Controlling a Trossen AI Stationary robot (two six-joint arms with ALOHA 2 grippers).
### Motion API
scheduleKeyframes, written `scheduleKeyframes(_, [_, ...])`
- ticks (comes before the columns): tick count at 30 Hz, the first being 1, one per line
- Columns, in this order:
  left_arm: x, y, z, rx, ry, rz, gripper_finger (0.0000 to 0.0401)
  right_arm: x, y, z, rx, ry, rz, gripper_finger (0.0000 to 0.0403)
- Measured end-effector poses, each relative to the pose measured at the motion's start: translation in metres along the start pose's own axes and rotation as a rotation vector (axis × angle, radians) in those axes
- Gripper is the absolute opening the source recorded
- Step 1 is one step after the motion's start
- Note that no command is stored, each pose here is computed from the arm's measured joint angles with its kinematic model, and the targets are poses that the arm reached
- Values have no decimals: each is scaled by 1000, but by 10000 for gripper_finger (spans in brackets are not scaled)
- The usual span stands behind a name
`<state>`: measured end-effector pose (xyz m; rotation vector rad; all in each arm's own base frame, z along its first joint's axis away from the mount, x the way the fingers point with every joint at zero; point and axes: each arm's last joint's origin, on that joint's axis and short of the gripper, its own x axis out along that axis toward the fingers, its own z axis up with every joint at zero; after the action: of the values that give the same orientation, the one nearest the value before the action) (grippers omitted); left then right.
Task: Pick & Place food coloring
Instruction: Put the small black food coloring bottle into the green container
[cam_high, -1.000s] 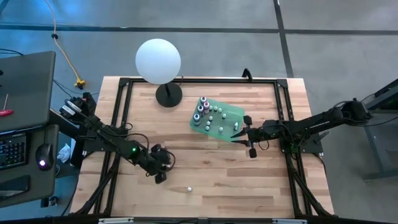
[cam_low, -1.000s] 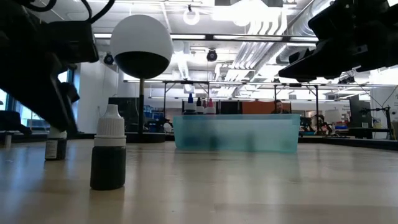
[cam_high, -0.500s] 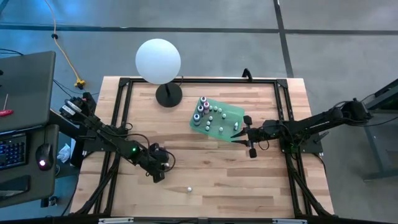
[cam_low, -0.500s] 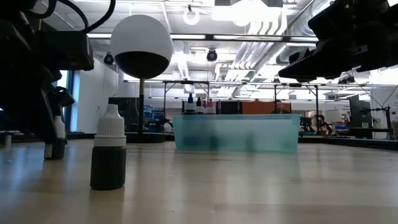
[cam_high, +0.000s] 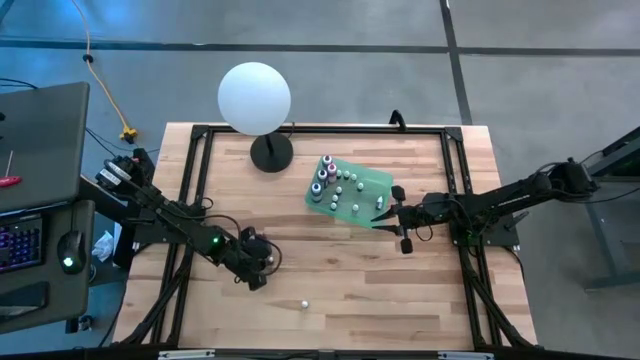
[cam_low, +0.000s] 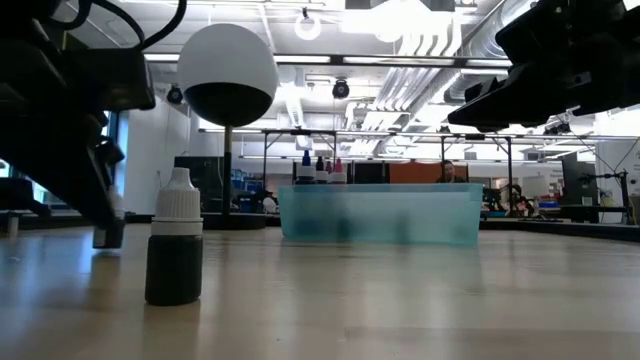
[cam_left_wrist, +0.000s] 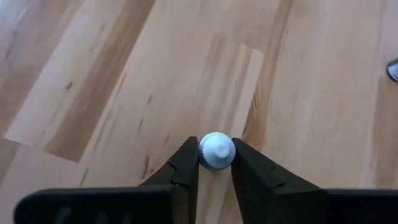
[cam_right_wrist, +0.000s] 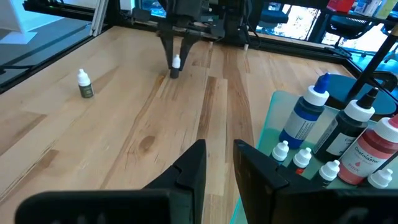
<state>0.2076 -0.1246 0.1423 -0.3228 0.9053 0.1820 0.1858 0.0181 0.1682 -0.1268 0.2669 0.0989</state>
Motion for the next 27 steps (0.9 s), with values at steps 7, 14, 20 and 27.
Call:
scheduleKeyframes(7, [-3,-3,11,-20,-129,65,64,0,0,0,0,0,0,73])
scheduleKeyframes(14, [-12,-4,83,-62,-294,96,65,0,0,0,0,0,0,73])
scheduleKeyframes(20, [-23,27,162,-18,-379,18,65,0,0,0,6,0,0,73])
scheduleKeyframes(27, [-3,81,228,63,-446,53,65,0,0,-3,7,38,4,73])
